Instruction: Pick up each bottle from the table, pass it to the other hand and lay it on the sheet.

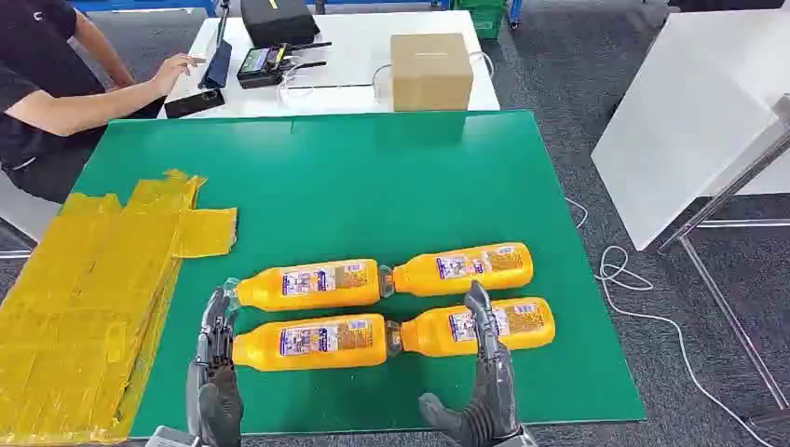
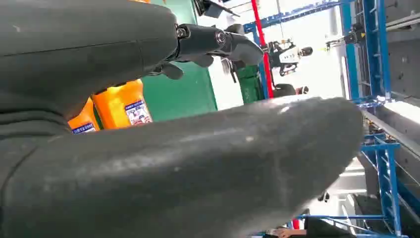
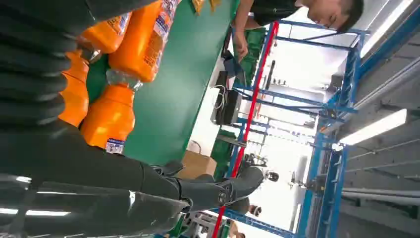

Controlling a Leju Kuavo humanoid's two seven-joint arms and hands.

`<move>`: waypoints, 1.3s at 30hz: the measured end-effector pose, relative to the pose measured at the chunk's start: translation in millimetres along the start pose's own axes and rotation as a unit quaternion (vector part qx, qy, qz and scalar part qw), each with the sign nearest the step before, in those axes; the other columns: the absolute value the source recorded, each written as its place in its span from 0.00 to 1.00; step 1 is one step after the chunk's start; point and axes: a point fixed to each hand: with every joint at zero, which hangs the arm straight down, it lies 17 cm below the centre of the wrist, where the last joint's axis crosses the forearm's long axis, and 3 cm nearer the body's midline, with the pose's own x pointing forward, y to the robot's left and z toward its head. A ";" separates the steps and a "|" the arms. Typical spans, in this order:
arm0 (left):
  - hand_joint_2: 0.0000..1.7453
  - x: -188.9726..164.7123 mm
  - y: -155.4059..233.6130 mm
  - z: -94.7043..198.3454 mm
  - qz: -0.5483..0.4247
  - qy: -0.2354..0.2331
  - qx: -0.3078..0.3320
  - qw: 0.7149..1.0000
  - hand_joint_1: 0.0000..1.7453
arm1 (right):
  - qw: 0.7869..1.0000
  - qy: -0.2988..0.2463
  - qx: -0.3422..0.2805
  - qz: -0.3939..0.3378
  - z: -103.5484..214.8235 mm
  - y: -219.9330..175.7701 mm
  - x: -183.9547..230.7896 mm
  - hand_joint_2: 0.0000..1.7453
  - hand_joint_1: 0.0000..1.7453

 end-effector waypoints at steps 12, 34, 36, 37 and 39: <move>0.00 0.4 -0.3 -0.7 -0.001 -0.001 -0.001 1.000 0.00 | 1.000 0.002 0.003 0.000 0.0 2.0 -2.2 1.00 0.00; 0.00 -3.1 -12.6 -8.3 0.021 -0.006 -0.029 0.999 0.00 | 0.962 0.098 0.156 0.204 -10.8 42.9 -74.0 1.00 0.00; 0.00 -4.4 -14.9 -9.8 0.023 -0.006 -0.034 0.999 0.00 | 0.949 0.110 0.189 0.227 -10.6 51.0 -89.7 1.00 0.00; 0.00 -4.6 -15.4 -10.2 0.024 -0.007 -0.035 0.999 0.00 | 0.945 0.115 0.199 0.233 -10.2 53.9 -95.1 1.00 0.00; 0.00 -6.1 -17.6 -10.2 0.027 -0.005 -0.039 0.999 0.00 | 0.935 0.124 0.223 0.247 -10.4 59.6 -107.9 1.00 0.00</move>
